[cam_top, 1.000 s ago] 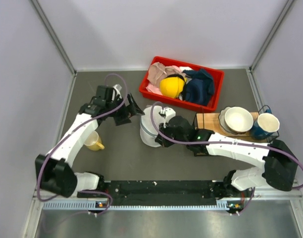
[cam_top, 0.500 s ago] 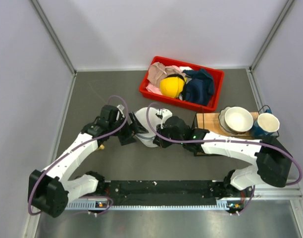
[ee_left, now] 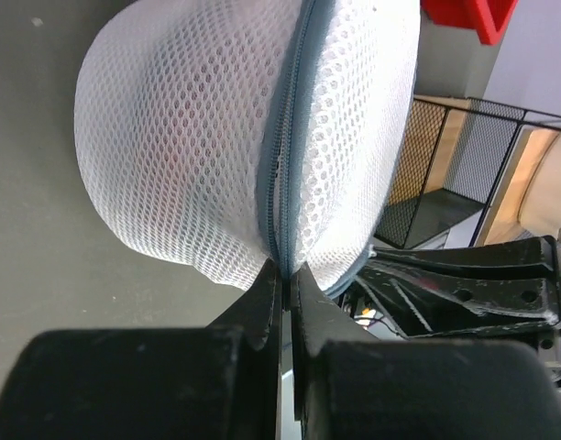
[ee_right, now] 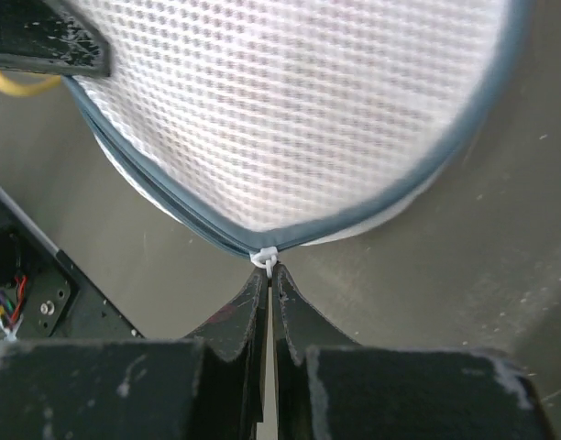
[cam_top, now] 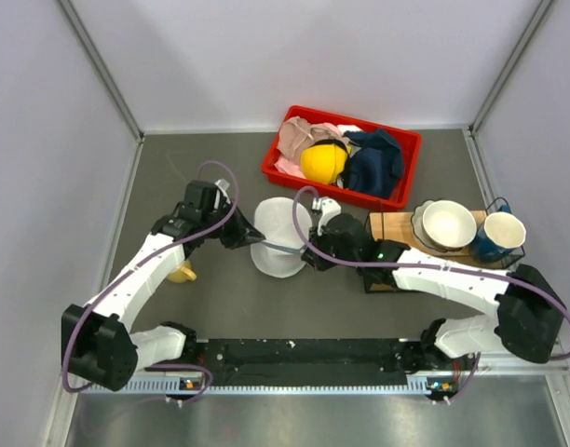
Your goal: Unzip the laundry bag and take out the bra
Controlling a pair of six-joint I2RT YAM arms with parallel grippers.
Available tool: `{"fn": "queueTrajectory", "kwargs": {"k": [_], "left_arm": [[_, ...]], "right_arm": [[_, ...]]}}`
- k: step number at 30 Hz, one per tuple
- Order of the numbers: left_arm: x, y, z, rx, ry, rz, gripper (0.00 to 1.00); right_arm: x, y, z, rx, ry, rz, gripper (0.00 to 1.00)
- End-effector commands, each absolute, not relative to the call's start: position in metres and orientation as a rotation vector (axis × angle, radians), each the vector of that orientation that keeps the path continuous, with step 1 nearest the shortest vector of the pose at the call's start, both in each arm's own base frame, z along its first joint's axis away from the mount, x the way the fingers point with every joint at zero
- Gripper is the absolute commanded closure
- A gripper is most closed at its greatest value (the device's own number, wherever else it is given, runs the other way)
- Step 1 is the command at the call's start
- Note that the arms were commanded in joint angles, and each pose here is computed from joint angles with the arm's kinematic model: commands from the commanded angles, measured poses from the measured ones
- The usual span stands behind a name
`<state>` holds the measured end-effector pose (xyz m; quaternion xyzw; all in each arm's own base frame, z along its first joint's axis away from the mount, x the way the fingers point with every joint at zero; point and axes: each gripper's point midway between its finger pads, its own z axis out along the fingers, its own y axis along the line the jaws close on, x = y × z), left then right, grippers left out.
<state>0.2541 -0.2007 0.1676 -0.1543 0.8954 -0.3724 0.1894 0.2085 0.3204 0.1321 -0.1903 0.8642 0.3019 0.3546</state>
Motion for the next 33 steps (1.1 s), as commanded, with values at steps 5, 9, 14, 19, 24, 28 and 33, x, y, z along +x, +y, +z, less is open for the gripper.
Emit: {"fn": "queueTrajectory", "kwargs": {"k": [5,9,14,19,24,28,33], "left_arm": [[0.303,-0.185,0.196,-0.335,2.406,-0.973,1.0],[0.332,-0.189,0.185,-0.346,2.461,-0.944,1.0],[0.336,-0.202,0.195,-0.331,2.449,-1.024,0.55],[0.308,-0.185,0.223,-0.359,2.375,-0.982,0.08],[0.272,-0.175,0.216,-0.527,2.335,-1.028,0.04],[0.251,-0.188,0.207,-0.568,2.279,-1.194,0.11],[0.242,-0.206,0.188,-0.555,2.338,-1.219,0.16]], "right_arm": [[0.195,0.323,0.167,-0.548,2.172,0.838,1.0],[0.165,0.357,0.169,-0.63,2.182,0.947,1.0],[0.169,0.369,0.164,-0.583,2.191,0.96,1.0],[0.178,0.372,0.17,-0.554,2.174,0.962,1.0],[0.182,0.379,0.171,-0.537,2.165,0.983,1.0],[0.184,0.384,0.172,-0.542,2.162,1.0,1.0],[0.182,0.388,0.169,-0.558,2.169,1.008,1.0]]}}
